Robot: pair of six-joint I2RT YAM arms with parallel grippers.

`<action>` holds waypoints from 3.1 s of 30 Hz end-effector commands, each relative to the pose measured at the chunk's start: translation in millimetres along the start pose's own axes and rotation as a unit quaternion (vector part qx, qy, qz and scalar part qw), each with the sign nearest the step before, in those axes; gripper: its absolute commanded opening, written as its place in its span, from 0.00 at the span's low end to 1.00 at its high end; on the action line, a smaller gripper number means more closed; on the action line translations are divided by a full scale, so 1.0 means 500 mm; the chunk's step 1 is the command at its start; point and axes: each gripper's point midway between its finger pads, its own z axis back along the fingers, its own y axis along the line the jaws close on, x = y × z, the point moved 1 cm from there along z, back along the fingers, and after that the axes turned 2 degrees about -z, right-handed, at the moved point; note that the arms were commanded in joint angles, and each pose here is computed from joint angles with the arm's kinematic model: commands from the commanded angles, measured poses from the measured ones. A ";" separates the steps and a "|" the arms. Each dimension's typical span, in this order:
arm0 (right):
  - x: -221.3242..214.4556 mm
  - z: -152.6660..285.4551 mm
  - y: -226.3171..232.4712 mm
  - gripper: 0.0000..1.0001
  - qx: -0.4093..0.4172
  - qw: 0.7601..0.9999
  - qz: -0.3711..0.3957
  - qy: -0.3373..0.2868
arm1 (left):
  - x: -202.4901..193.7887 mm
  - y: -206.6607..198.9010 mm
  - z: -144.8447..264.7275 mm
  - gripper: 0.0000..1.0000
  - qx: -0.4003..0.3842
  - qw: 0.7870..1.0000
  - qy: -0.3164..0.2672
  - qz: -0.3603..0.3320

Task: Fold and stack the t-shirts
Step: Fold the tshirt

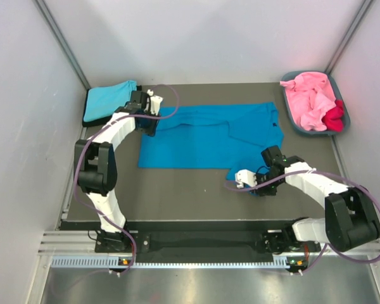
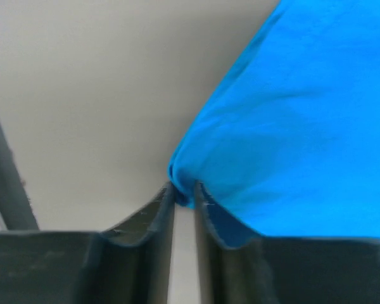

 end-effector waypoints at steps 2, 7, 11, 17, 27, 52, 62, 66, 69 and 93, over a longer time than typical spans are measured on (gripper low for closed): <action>0.008 -0.009 -0.017 0.10 -0.005 1.000 0.007 -0.001 | -0.017 0.046 0.063 0.42 0.025 1.000 -0.004 0.000; 0.025 0.016 -0.023 0.00 -0.034 0.999 -0.002 -0.017 | -0.144 0.108 0.112 0.43 -0.002 0.994 0.065 0.085; 0.022 0.023 -0.012 0.00 -0.035 0.999 -0.014 -0.016 | -0.204 0.097 0.136 0.46 -0.042 0.990 0.078 0.113; 0.022 0.019 -0.014 0.00 -0.031 0.999 -0.035 -0.013 | -0.227 0.058 0.113 0.44 -0.101 0.980 0.100 0.138; 0.037 0.025 -0.045 0.00 -0.040 0.998 -0.048 -0.014 | -0.247 0.043 0.080 0.44 -0.146 0.966 0.132 0.165; 0.043 0.006 -0.057 0.00 -0.036 0.997 -0.060 -0.014 | -0.278 -0.016 0.021 0.29 -0.187 0.953 0.176 0.164; 0.051 0.057 -0.108 0.00 -0.100 0.987 -0.121 -0.037 | -0.259 0.012 0.045 0.00 -0.163 0.963 0.169 0.132; 0.051 0.130 -0.165 0.00 -0.156 0.972 -0.163 -0.060 | -0.214 0.037 0.063 0.00 -0.148 0.972 0.142 0.111; 0.056 0.212 -0.237 0.00 -0.210 0.959 -0.175 -0.071 | -0.163 0.055 0.074 0.00 -0.146 0.978 0.114 0.093; 0.083 0.364 -0.586 0.00 -0.363 0.901 -0.222 -0.090 | 0.000 0.098 0.013 0.00 -0.142 0.986 0.054 0.072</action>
